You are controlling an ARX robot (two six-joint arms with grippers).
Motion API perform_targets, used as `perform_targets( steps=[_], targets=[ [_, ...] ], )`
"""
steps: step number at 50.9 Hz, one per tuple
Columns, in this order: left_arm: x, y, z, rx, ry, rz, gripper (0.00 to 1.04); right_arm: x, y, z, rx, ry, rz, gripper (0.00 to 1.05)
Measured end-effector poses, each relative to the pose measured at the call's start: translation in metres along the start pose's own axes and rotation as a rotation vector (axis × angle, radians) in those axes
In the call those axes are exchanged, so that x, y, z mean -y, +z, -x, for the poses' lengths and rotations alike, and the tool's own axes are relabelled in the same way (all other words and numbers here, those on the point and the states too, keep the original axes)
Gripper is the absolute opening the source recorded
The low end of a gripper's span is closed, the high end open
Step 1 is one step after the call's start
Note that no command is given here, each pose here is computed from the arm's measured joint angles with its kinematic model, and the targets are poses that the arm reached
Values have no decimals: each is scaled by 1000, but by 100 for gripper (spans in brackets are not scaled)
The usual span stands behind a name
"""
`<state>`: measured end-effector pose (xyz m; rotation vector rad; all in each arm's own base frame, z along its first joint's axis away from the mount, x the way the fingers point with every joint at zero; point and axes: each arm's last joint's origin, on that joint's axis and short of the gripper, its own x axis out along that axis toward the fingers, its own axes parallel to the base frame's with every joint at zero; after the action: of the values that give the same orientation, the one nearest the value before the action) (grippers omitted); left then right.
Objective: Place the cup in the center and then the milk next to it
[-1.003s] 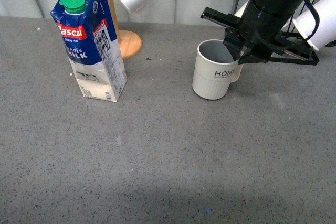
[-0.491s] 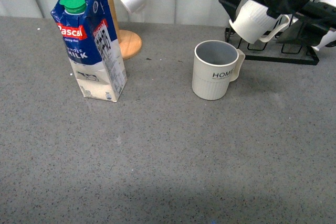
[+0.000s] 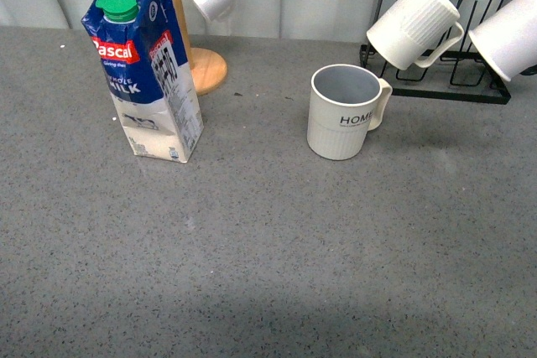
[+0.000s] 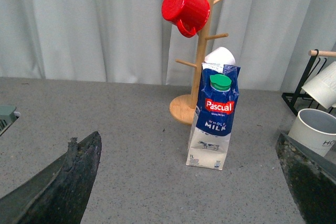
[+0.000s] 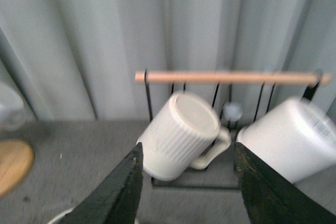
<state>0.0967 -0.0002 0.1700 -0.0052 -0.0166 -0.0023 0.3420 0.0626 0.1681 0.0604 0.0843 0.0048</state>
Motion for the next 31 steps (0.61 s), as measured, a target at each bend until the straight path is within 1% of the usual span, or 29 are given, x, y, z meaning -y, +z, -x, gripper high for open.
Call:
perform_targets(
  steps=[2, 6, 7, 10, 15, 19, 31],
  targets=[
    [0, 0, 0, 0, 0, 0, 98, 6, 8, 13, 66, 2, 11, 42],
    [0, 0, 0, 0, 0, 0, 98, 14, 15, 31, 113, -6, 27, 32],
    [0, 0, 0, 0, 0, 0, 98, 18, 15, 39, 117, -8, 31, 26],
    [0, 0, 0, 0, 0, 0, 98, 25, 7, 56, 96, -9, 46, 14],
    [0, 0, 0, 0, 0, 0, 98, 31, -5, 73, 72, -2, 60, 0],
    [0, 0, 0, 0, 0, 0, 98, 38, -14, 93, 63, -3, 62, 1],
    [0, 0, 0, 0, 0, 0, 98, 50, -16, 137, 68, -6, 61, 1]
  ],
)
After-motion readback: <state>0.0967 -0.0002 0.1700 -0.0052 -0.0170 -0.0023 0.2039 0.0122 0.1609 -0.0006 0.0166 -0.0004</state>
